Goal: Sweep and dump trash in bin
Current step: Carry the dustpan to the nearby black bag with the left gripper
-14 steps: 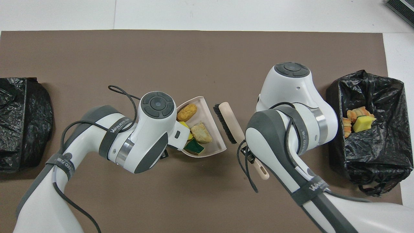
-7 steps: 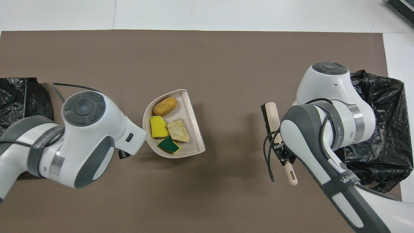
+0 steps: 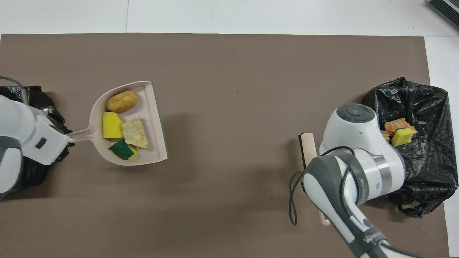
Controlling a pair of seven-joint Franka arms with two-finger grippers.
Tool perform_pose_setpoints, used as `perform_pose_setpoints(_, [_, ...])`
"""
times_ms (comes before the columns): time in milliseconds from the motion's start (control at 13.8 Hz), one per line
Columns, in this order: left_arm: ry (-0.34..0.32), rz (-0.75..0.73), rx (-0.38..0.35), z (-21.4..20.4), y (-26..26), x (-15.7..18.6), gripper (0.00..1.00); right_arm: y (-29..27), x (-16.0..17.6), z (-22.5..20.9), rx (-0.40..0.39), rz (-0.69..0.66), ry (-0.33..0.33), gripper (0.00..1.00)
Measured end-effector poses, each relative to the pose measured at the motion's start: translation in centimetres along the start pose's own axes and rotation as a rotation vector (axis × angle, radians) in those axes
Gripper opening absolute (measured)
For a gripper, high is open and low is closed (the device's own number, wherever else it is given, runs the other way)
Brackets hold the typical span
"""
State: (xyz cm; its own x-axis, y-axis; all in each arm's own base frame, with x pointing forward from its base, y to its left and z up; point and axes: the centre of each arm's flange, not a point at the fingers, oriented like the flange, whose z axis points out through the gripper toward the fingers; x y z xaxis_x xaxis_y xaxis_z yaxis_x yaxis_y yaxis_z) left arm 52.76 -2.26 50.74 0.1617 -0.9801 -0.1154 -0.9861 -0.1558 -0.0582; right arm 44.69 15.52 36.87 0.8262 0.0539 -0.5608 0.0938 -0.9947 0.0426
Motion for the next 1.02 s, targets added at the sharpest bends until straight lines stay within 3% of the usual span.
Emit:
perform_pose_setpoints(436, [-0.017,-0.151,0.075,0.0,-2.3,-15.7,0.32,-14.8,-4.7,0.9,0.089,0.087,0.081,0.26])
perform_pose_setpoints(654, [-0.045,-0.17,0.125,0.1,-2.4,-23.5,0.32,-21.4,-6.1,2.4,0.098,0.128,0.083,0.26])
perform_pose_setpoints(872, [-0.126,-0.165,0.131,0.2,-3.5,-30.3,0.32,-26.5,-5.8,4.6,0.078,0.114,0.069,0.26])
perform_pose_setpoints(1017, [-0.203,-0.168,0.127,0.7,-3.9,-34.6,0.32,-27.1,-5.2,5.3,0.068,0.102,0.052,0.26])
